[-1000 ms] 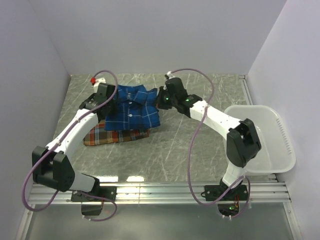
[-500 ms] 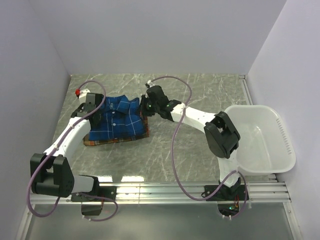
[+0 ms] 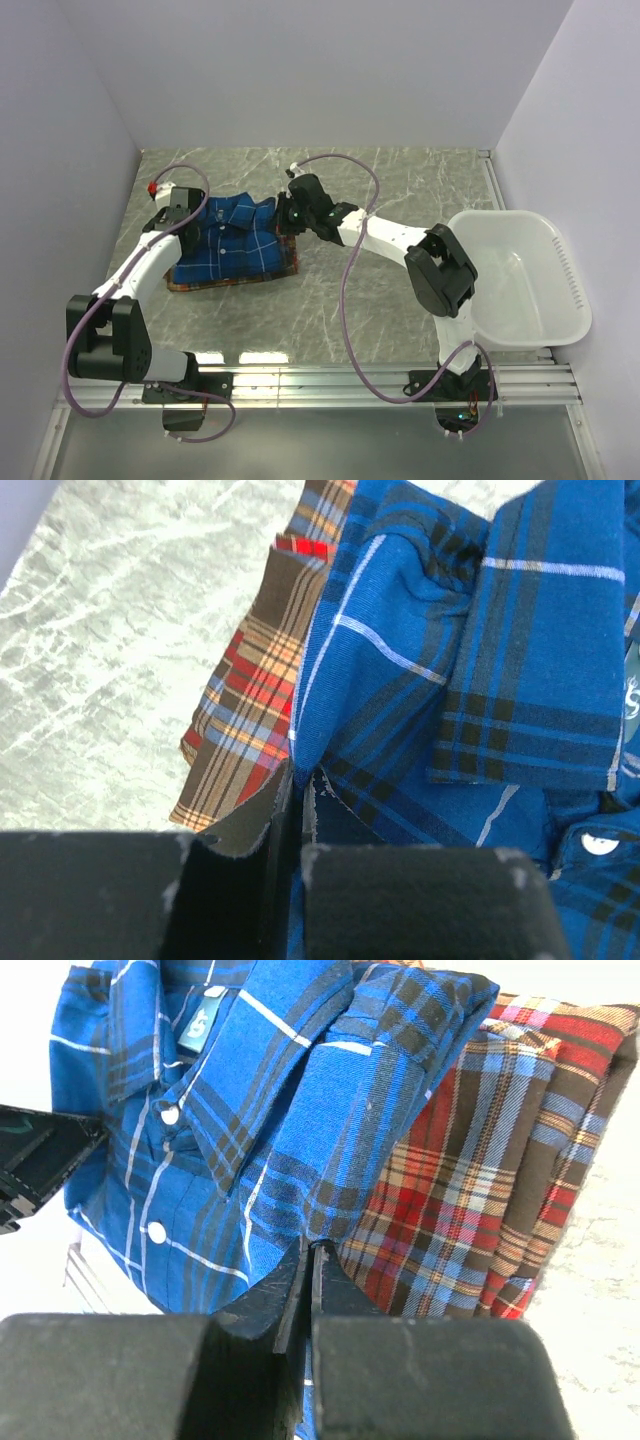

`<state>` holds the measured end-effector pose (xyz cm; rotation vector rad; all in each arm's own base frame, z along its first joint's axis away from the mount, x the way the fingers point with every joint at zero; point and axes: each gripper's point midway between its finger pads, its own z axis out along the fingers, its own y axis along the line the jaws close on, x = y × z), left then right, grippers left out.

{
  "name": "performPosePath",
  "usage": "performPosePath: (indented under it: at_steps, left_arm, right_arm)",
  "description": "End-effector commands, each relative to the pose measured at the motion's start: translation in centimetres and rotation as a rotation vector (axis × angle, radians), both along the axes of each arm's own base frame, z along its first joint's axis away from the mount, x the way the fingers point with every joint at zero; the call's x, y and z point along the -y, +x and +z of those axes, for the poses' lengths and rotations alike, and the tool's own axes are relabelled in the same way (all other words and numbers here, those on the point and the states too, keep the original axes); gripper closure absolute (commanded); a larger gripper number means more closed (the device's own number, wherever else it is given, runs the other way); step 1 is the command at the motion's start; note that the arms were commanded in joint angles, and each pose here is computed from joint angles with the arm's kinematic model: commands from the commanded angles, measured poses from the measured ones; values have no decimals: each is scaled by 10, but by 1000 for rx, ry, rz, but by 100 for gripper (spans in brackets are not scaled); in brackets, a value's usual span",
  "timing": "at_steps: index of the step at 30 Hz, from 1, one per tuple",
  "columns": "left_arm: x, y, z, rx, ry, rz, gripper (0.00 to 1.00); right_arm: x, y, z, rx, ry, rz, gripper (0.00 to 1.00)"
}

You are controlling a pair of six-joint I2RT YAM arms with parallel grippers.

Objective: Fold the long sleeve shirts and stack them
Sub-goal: Neatly place the folded shirt to the corner

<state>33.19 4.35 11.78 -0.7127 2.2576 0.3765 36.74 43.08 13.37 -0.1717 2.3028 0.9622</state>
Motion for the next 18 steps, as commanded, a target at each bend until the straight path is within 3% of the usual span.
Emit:
performPosePath:
  at_steps: [1, 18]
  left_arm:
    - [-5, 2, 5, 33, 3, 20, 100]
    - [-7, -5, -22, -66, 15, 44, 98]
  right_arm:
    - [-7, 16, 14, 71, 22, -24, 100]
    - [-2, 12, -15, 22, -11, -32, 100]
